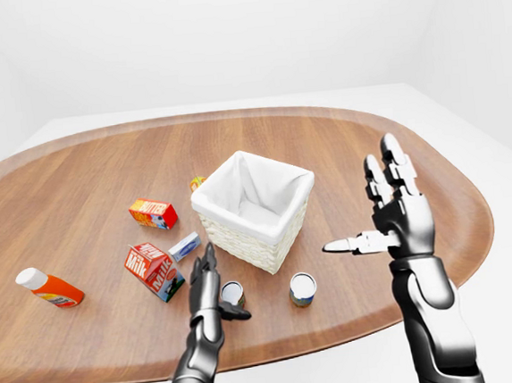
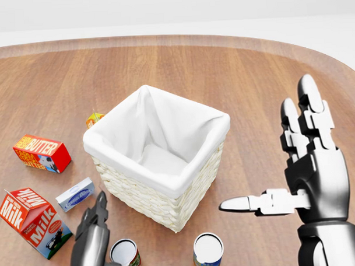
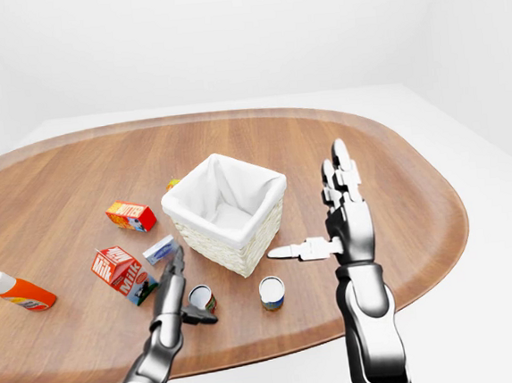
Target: Pick up the tomato sauce, and put it in the basket.
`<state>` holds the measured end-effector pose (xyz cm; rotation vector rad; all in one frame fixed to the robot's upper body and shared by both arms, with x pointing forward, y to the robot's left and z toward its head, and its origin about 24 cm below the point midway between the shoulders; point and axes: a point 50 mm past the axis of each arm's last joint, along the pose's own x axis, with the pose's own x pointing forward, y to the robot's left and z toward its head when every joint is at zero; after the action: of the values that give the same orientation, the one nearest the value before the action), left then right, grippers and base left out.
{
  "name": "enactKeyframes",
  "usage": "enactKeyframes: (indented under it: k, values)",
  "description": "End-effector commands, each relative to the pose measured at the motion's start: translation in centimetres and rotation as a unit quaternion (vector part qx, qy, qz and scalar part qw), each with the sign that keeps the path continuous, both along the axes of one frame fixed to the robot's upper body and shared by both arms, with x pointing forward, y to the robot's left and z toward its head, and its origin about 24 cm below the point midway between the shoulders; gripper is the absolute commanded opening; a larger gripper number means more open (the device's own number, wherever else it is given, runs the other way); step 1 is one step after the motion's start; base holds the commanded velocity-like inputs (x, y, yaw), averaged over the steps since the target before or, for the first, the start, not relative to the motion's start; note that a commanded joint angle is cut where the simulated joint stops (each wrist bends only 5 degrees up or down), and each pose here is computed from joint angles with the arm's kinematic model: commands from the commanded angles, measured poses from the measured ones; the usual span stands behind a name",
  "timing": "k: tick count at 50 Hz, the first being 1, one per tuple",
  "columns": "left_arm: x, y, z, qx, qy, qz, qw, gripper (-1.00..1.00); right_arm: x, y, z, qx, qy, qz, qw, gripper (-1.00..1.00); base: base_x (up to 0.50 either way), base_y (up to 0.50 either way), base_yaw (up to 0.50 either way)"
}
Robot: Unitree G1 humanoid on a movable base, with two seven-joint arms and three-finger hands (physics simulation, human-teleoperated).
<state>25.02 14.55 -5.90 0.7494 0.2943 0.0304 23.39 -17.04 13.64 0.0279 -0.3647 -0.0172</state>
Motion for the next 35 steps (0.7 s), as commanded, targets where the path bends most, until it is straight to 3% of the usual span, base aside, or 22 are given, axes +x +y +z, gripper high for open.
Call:
enactKeyframes:
  k: [1,35]
  values:
    - [-0.21,-0.18,-0.15,0.002,0.002,-0.003,1.0,1.0,-0.12,-0.01,0.16,0.0,-0.004,0.0,1.0,1.0,0.0,0.0,0.0]
    - [-0.15,0.07,-1.03,0.019,0.02,0.006,1.0,1.0,0.01,0.02,-0.19,0.0,0.004,0.001,1.0,1.0,0.0,0.0,0.0]
